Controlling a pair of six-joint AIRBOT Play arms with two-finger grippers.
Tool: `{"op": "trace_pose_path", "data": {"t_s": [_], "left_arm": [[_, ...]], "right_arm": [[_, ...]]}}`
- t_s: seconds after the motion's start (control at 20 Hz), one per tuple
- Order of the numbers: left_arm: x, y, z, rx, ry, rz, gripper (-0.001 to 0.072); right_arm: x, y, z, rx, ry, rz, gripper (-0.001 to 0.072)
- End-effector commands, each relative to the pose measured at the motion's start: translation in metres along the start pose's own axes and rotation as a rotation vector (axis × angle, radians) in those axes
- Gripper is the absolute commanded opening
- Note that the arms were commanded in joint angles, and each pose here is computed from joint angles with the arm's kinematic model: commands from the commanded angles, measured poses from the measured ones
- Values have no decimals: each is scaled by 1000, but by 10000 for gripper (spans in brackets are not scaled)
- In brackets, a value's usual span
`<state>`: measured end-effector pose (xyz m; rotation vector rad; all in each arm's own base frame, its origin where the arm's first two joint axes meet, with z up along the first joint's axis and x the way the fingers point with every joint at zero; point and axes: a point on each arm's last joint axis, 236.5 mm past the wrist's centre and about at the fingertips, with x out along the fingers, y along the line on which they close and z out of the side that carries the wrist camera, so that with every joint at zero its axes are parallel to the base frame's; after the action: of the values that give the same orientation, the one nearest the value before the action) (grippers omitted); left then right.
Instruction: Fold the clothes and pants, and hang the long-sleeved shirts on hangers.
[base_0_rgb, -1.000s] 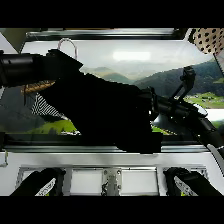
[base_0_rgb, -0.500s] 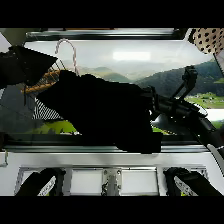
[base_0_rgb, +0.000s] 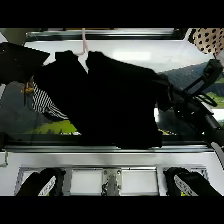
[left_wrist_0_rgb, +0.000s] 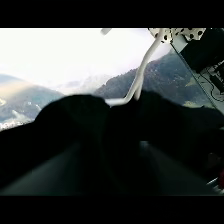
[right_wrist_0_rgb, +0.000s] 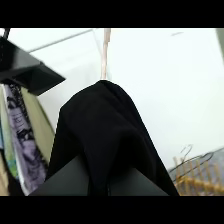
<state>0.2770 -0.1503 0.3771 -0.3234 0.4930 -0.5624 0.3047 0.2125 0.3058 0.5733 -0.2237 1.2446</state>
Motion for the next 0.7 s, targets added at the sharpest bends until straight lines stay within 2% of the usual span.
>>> {"op": "trace_pose_path", "data": {"t_s": [0.0,0.05,0.25,0.65], "left_arm": [[-1,0,4,2,-19,0,62],[0,0,4,9,-18,0,18],[0,0,4,9,-18,0,18],[0,0,4,9,-17,0,18]], "right_arm": [[-15,-14,44,-105,-67,-62,11],[-22,-18,60,-149,-84,-90,11],[-62,-30,122,-332,-148,-227,11],[-153,-35,231,-664,-243,-614,11]]}}
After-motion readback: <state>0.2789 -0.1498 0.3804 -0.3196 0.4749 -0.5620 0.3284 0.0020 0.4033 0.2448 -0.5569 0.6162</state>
